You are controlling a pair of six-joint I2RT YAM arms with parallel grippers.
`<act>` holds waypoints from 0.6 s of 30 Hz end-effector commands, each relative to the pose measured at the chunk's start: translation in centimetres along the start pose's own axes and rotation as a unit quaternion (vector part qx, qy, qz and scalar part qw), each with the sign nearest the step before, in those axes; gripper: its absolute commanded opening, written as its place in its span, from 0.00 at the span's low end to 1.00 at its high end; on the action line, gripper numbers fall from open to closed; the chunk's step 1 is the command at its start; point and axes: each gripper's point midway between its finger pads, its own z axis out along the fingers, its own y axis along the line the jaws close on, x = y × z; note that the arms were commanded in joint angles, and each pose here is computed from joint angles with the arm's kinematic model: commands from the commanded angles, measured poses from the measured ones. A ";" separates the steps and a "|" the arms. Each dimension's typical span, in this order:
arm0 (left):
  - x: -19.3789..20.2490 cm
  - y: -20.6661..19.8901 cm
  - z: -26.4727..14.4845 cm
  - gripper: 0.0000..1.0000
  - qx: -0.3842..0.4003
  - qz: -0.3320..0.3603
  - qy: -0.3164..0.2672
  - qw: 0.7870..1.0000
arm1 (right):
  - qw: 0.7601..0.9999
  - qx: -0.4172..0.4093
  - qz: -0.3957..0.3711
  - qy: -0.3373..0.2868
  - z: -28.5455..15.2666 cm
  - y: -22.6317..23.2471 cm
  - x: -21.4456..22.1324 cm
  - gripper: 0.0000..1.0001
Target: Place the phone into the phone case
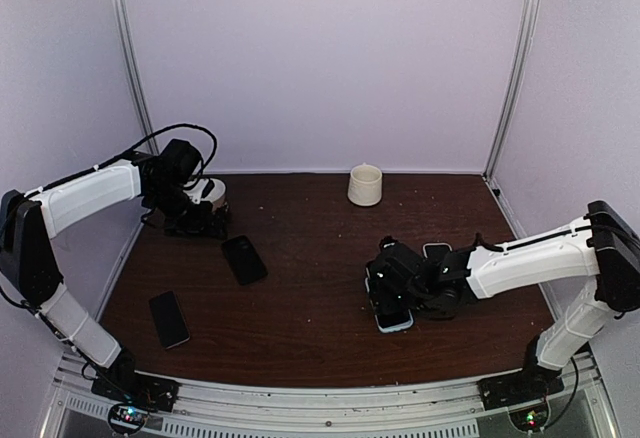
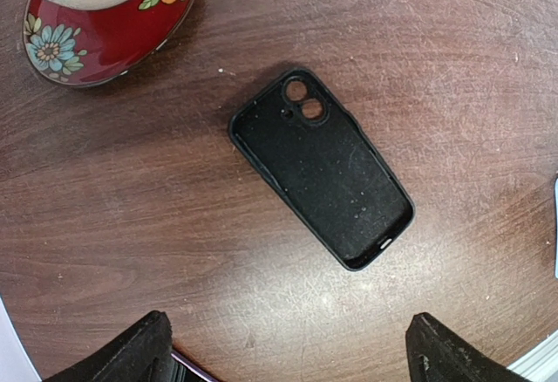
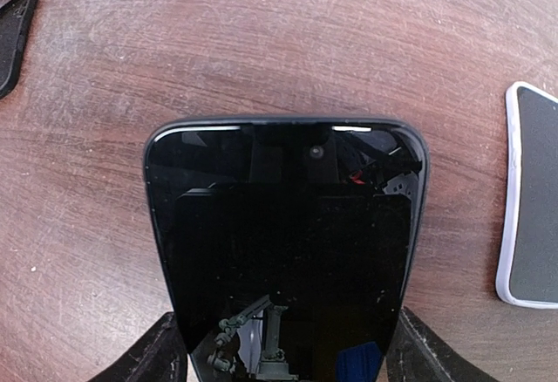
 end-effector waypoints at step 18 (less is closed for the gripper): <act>-0.2 -0.2 0.2 0.98 0.001 0.010 -0.007 1.000 | 0.998 0.051 0.003 0.047 1.2 -0.9 3.0 0.00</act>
